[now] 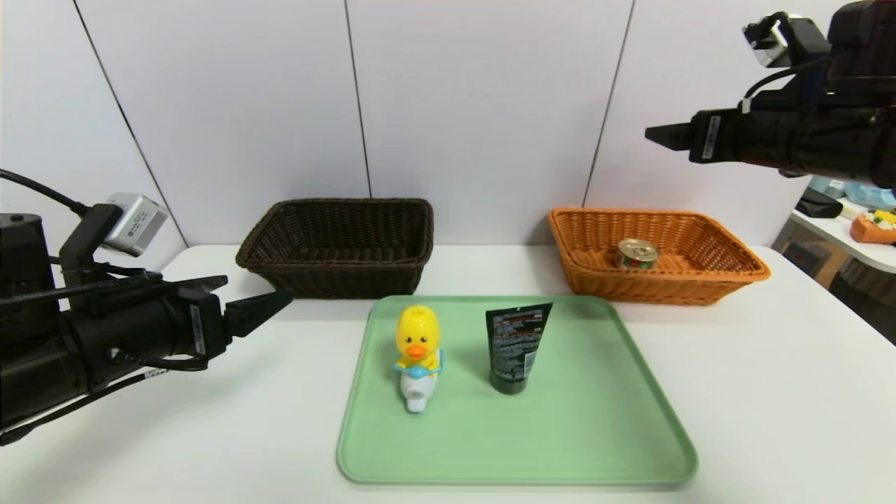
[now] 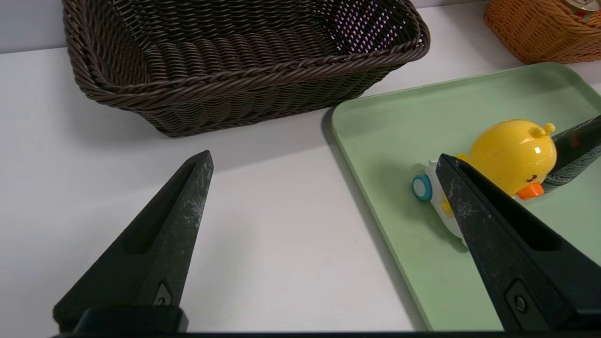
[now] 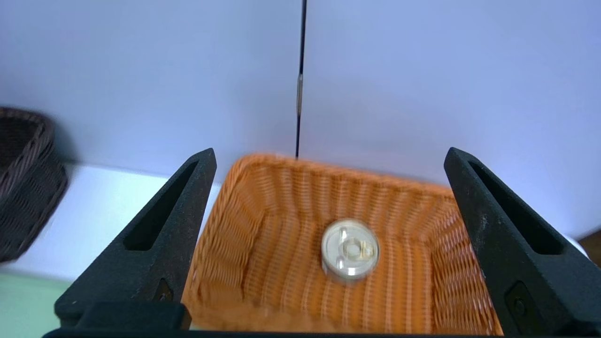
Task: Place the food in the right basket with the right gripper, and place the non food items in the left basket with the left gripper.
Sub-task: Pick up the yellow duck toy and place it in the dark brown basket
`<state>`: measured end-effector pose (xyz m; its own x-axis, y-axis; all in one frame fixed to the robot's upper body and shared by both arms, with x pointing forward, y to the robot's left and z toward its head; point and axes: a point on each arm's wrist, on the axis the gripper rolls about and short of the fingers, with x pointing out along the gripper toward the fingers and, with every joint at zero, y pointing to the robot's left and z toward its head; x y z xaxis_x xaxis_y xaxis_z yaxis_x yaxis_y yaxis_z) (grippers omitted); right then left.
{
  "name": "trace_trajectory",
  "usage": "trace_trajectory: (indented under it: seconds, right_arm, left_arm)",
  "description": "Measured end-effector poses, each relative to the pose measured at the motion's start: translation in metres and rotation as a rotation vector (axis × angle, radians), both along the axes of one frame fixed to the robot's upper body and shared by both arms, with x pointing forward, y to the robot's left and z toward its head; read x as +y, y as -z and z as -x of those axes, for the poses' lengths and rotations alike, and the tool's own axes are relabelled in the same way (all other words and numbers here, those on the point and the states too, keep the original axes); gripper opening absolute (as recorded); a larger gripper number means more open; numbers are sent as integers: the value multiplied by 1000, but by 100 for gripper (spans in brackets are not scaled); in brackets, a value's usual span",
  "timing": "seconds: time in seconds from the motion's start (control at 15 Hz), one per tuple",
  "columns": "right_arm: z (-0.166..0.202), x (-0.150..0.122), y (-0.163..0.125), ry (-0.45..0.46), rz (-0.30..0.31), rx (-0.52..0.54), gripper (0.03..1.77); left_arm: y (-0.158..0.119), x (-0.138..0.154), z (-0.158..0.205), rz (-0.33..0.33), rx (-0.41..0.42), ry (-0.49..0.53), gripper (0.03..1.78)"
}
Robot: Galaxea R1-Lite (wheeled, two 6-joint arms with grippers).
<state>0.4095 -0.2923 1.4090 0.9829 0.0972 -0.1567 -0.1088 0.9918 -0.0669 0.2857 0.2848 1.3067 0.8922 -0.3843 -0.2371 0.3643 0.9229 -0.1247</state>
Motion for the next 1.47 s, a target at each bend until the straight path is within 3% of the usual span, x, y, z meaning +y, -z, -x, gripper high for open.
trace_trajectory:
  seconds: [0.33, 0.53, 0.93, 1.07, 1.47]
  right_arm:
    - [67, -4, 14, -5, 17, 86, 169]
    - [90, -4, 9, -19, 11, 54, 169]
    - [107, 8, -7, -50, 5, -7, 169]
    - [109, 9, -10, -54, 3, -17, 169]
    - [110, 9, -11, -55, 2, -21, 169]
  left_arm:
    - [2, -29, 10, 24, 17, 81, 169]
    - [18, -38, 21, 37, 58, 139, 169]
    - [53, -54, 18, 72, -64, 207, 169]
    - [71, -58, 12, 57, -103, 213, 169]
    - [110, -75, 4, -14, -79, 258, 169]
